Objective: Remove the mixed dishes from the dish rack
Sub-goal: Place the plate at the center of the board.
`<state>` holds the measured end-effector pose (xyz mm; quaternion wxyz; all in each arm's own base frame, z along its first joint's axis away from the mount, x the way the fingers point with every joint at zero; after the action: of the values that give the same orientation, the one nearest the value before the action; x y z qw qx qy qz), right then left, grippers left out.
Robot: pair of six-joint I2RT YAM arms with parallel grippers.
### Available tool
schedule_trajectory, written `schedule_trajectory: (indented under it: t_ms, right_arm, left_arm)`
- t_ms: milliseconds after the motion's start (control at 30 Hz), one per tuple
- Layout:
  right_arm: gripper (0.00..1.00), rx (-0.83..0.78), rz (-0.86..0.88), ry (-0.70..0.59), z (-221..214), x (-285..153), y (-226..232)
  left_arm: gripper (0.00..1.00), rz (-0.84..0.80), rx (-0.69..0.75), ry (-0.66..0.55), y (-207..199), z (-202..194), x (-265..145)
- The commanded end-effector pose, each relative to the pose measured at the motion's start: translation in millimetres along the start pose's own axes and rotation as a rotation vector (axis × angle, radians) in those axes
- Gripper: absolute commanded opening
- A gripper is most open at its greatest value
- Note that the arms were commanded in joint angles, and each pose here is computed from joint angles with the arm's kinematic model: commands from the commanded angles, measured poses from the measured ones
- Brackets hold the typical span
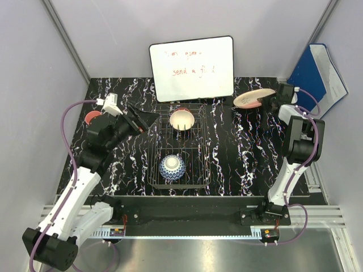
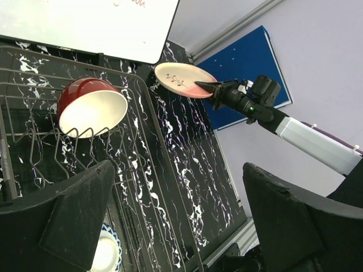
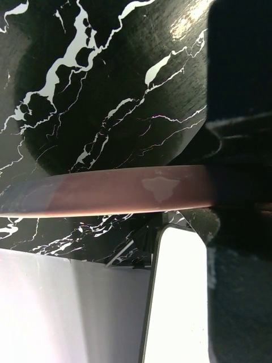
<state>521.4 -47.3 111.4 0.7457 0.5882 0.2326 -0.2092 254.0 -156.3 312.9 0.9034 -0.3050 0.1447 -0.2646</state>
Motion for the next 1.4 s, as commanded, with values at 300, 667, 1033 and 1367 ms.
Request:
schedule_trajectory:
  t_ms: [300, 667, 1033, 1367]
  right_arm:
    - [0.34, 0.022, -0.161, 0.063, -22, -5, -61]
    - [0.64, 0.037, -0.257, 0.130, -42, -13, -101]
    - [1.00, 0.080, -0.255, 0.166, -54, -54, -97]
    - [1.00, 0.057, -0.227, 0.218, -68, -112, -88]
  left_arm:
    - [0.99, -0.043, -0.016, 0.011, -1, -7, 4]
    - [0.99, -0.044, -0.042, 0.039, 4, -20, 1]
    - [0.99, -0.026, -0.033, 0.080, 8, -26, 4]
    - [0.99, -0.023, -0.021, 0.123, 7, -26, 9]
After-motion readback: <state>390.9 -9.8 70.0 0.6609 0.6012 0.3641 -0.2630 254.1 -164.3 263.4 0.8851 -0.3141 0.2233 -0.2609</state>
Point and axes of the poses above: each gripper's point midway between its finger pads, its own x axis out along the fingers, its own y axis along the line the jaws close on, z = x × y, the point moved 3 cm from there along -x, back along the fingers, and after that the axes turned 10 degrees about x, right-handed, at the moved point
